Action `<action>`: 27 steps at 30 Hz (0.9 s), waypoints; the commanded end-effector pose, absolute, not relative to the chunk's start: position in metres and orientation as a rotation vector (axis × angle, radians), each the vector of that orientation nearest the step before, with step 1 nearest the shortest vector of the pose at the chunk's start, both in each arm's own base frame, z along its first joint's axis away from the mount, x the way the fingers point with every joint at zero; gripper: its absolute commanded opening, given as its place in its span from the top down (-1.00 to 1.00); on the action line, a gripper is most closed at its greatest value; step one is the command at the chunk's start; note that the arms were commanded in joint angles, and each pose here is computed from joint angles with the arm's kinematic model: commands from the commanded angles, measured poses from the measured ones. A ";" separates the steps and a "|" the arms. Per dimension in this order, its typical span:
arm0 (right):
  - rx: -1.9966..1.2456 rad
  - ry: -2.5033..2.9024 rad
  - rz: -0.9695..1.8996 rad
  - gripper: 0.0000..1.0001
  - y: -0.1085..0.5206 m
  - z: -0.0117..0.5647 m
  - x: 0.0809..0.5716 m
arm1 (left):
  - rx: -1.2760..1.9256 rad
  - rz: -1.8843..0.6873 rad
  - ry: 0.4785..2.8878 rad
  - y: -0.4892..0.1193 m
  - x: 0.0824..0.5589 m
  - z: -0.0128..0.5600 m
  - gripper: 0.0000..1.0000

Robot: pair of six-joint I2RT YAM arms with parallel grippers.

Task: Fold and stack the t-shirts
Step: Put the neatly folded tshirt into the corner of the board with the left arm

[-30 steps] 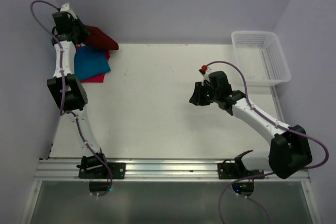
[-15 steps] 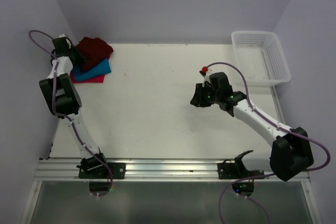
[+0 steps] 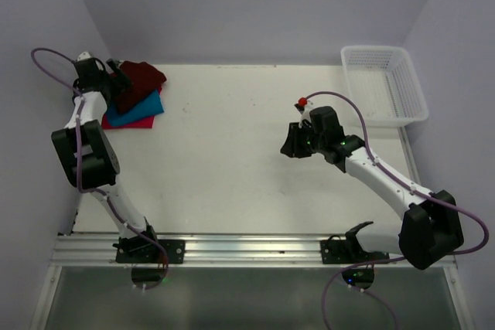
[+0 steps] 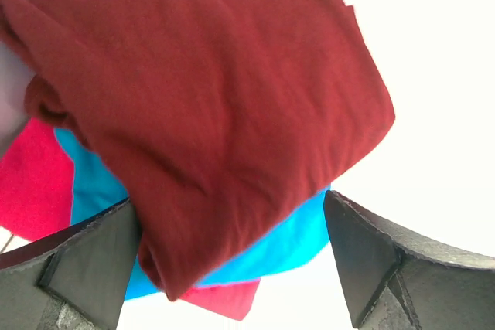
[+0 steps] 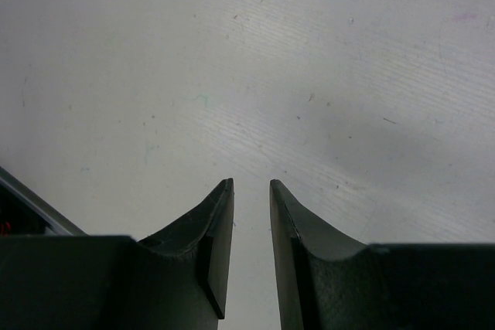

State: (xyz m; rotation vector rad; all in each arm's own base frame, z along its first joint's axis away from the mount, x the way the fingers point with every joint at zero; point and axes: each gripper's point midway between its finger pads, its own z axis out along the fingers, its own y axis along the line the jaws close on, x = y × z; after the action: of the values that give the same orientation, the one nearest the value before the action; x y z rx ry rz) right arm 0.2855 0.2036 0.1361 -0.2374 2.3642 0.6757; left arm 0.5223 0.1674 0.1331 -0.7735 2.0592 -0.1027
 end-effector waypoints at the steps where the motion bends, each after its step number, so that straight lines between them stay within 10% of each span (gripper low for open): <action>1: -0.262 2.321 0.700 0.40 0.207 0.150 0.285 | -0.718 -0.128 1.840 0.165 0.526 0.214 -1.00; 10: -0.266 2.333 0.709 0.44 0.209 0.148 0.284 | -0.446 -0.514 1.683 0.103 0.548 0.292 -1.00; 12: -0.264 2.338 0.711 0.49 0.209 0.146 0.284 | -0.427 -0.663 1.648 0.096 0.558 0.284 -0.47; 13: -0.266 2.340 0.715 0.55 0.209 0.146 0.283 | -0.394 -0.757 1.646 0.088 0.557 0.281 0.99; 27: -0.250 2.347 0.717 0.64 0.204 0.139 0.272 | -0.791 -1.070 1.758 0.083 0.549 0.084 1.00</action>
State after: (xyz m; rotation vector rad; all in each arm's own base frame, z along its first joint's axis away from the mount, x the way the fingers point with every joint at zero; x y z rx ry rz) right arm 0.2748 0.1991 0.1274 -0.2349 2.3853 0.6763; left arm 0.5581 0.0804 0.0763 -0.7682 1.8261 -1.0495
